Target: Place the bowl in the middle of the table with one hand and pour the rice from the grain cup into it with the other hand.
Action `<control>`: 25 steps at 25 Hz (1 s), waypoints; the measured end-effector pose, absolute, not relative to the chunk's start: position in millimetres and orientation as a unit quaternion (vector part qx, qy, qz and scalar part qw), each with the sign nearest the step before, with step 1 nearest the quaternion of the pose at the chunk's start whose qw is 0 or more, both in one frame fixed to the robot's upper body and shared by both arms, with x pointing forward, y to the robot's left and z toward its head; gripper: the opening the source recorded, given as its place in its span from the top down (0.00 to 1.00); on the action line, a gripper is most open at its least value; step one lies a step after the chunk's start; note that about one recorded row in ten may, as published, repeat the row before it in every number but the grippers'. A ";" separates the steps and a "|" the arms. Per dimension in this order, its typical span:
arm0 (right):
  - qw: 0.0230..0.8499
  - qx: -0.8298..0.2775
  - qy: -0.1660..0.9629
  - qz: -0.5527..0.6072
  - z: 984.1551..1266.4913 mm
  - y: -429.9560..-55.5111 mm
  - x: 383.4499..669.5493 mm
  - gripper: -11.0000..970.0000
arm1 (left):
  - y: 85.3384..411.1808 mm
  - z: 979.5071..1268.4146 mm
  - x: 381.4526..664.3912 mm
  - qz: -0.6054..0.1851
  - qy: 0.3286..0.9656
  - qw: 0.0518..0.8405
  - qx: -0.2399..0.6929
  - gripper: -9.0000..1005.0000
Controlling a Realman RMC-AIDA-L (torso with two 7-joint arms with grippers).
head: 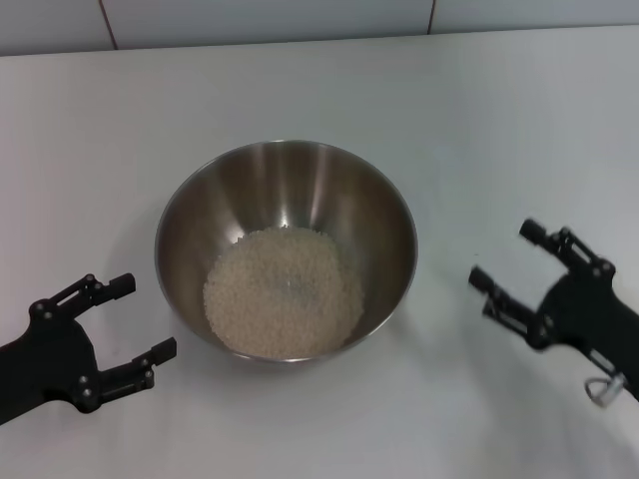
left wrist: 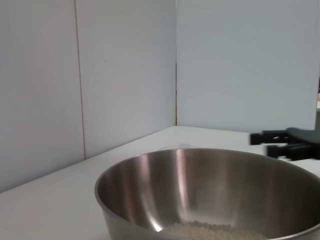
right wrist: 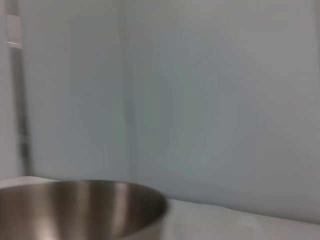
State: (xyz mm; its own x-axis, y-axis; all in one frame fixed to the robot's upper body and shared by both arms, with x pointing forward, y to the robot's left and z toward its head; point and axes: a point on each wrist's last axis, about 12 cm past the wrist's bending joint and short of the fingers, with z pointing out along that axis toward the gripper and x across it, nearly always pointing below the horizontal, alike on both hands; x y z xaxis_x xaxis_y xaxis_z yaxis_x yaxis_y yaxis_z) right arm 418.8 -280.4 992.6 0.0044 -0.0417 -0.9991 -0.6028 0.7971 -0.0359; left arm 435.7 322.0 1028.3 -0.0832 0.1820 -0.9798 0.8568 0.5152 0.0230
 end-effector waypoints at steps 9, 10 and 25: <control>0.618 -0.329 0.651 0.295 1006.4 -291.6 420.5 0.16 | 323.4 1026.3 430.7 -0.302 0.673 0.554 0.387 0.14; 0.618 -0.330 0.650 0.295 1006.4 -290.4 421.2 0.16 | 323.6 1026.1 430.0 -0.301 0.672 0.554 0.387 0.14; 0.616 -0.337 0.648 0.294 1005.8 -285.5 426.1 0.16 | 321.2 1024.7 427.6 -0.305 0.670 0.551 0.393 0.14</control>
